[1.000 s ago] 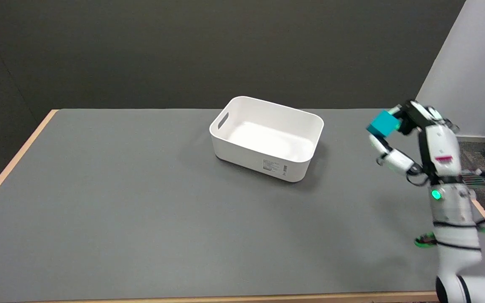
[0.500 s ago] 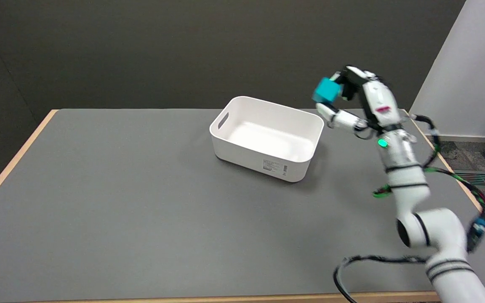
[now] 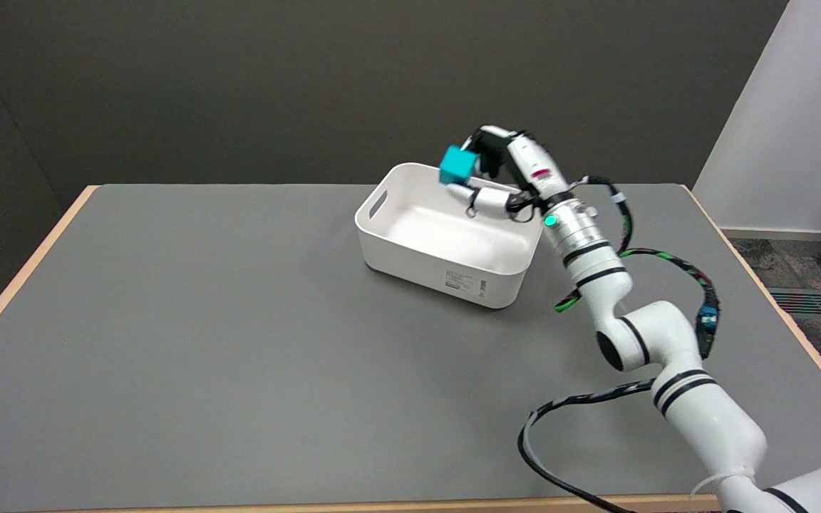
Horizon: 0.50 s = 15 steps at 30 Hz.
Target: Place blue wooden cube into white box.
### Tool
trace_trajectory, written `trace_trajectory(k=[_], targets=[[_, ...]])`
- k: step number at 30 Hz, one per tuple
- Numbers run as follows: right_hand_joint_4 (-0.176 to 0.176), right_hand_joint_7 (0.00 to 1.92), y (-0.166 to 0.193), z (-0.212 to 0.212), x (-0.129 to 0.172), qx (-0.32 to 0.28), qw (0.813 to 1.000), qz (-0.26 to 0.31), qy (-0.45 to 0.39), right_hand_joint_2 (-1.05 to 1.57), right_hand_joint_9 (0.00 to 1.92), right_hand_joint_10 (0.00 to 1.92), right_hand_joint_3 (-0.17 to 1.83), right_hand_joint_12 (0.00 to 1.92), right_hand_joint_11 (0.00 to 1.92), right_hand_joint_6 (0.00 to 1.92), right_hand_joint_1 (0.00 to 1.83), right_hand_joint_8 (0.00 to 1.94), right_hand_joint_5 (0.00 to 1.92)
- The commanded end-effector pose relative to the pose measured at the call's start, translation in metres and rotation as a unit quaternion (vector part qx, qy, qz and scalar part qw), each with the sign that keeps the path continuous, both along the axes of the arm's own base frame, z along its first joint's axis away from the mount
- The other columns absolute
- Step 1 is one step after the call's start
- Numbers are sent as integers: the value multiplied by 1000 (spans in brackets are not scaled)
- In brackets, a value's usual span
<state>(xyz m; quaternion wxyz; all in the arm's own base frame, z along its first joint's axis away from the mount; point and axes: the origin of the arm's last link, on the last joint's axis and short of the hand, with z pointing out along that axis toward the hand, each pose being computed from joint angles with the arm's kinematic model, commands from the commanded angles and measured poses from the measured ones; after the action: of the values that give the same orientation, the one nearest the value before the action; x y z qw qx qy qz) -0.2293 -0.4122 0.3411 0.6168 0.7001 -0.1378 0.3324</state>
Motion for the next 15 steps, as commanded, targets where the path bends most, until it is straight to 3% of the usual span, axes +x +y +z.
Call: trace_trajectory(k=[1,3,4,5,7,9,11,15], targets=[[-176,614,9,-56,-48,70,992,-75,-69,1196,714,1921,347,1921,245,1463,1137,1919,567],[-176,618,15,-56,-48,70,992,-72,-73,1174,722,1921,394,1921,281,1506,1136,1898,563],[-176,605,18,-58,-46,72,992,-69,-74,1124,728,1921,505,1921,259,1636,1129,1825,562],[-170,627,20,-58,-45,73,992,-68,-75,1020,727,1921,627,1921,253,1597,1105,1730,554],[-142,753,21,-61,-41,76,992,-65,-76,683,707,1898,875,1921,295,1037,1012,1475,511],[-111,643,22,-63,-37,79,992,-66,-76,656,718,1595,925,1912,447,803,959,1076,426],[-76,473,22,-65,-31,80,993,-61,-64,623,384,1152,904,1742,430,617,798,729,332],[-68,344,20,-66,-21,76,995,-45,-37,613,184,915,892,1549,274,527,733,532,283]])
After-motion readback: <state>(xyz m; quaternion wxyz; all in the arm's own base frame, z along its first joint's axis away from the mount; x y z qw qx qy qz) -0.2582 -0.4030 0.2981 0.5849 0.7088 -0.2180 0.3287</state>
